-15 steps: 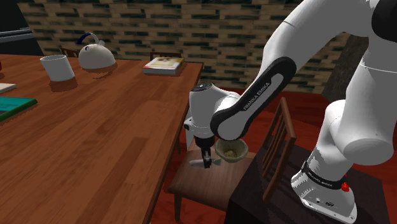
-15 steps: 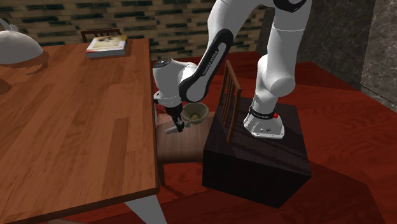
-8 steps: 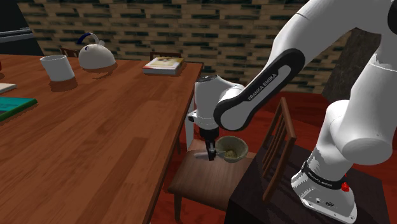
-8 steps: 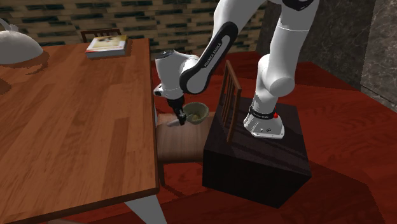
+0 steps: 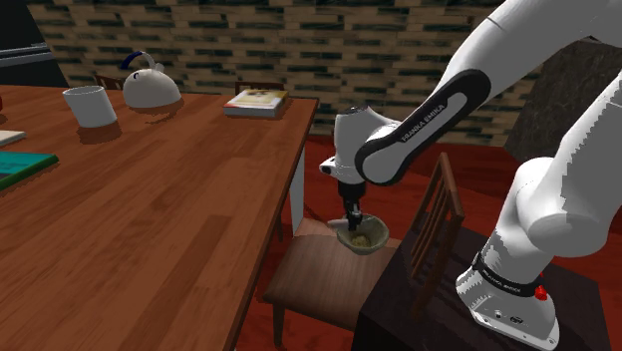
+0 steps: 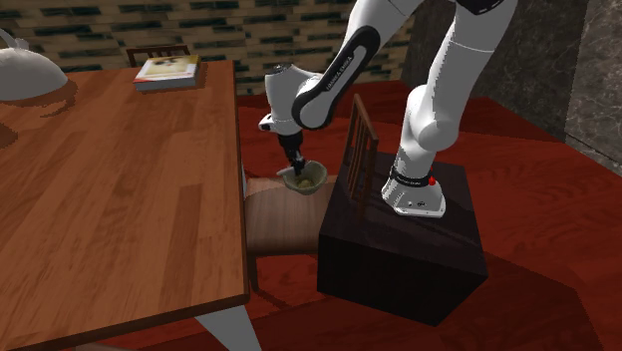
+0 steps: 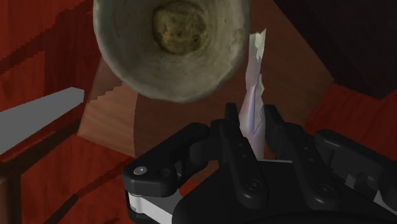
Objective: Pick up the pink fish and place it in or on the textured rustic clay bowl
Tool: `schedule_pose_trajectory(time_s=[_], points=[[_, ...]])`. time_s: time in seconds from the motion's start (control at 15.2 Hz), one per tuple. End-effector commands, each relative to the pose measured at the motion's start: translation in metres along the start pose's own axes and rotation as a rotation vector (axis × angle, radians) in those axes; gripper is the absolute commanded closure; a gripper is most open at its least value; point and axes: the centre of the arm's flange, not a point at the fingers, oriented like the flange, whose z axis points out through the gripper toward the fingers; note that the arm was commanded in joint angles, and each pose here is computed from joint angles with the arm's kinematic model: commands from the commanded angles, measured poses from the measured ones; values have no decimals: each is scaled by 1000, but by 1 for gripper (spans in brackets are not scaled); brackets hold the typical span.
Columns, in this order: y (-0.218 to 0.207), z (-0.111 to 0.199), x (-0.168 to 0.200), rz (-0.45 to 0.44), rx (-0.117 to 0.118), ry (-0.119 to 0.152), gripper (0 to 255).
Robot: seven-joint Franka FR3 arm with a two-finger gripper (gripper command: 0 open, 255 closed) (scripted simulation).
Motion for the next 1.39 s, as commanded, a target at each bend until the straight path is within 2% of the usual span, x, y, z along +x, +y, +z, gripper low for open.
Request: schedule_pose_trajectory(time_s=[0.0, 0.4, 1.32], points=[[20, 0, -23, -2, 1, 0, 255], [74, 1, -82, -2, 1, 0, 255], [78, 72, -77, -2, 1, 0, 255]])
